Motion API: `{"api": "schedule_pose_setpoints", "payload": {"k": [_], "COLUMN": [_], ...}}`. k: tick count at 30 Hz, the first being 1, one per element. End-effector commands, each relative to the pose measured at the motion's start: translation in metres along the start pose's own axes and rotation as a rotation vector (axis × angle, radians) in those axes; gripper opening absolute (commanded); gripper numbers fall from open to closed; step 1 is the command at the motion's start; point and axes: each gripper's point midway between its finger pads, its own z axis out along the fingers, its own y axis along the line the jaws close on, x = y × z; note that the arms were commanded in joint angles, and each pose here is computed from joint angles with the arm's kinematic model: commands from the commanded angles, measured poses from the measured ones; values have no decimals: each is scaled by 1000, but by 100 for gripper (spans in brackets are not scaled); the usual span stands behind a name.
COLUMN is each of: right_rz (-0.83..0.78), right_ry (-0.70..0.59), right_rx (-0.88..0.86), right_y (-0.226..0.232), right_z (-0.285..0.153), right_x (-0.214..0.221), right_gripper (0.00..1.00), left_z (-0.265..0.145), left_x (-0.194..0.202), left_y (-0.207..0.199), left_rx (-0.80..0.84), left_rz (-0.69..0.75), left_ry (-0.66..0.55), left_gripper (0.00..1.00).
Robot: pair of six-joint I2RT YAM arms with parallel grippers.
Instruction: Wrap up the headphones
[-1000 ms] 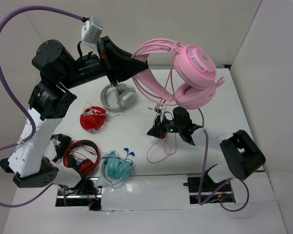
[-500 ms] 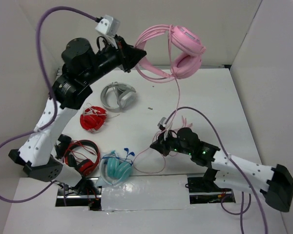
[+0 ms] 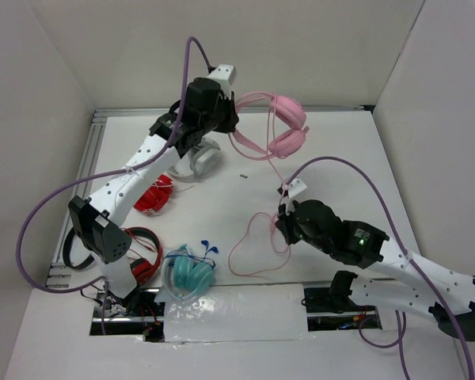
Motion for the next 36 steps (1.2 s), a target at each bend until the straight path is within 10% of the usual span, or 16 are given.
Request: {"api": "schedule_pose_setpoints", "payload": {"k": [1,10,21,36], "right_rz": [-14,-56,-56,232], "right_ry": [-99,55,195,347], "right_rx": [149,209,65,158], "right_y": [-24,-27,1,-52], "right_z": [-33,-12,59,106], "right_x": [-48,-21,33,68], "right_gripper": [0,0,0,0], "left_z": [11,11,-105,-241], "left_x": [-41,-43,-182,-240], "left_y": [57,87,41,50], "left_rx": [-263,-326,-116,-161], "left_rz": [25,-122,-244,-241], "left_ry": [-197,-161,-551,-886], "left_gripper": [0,0,0,0]}}
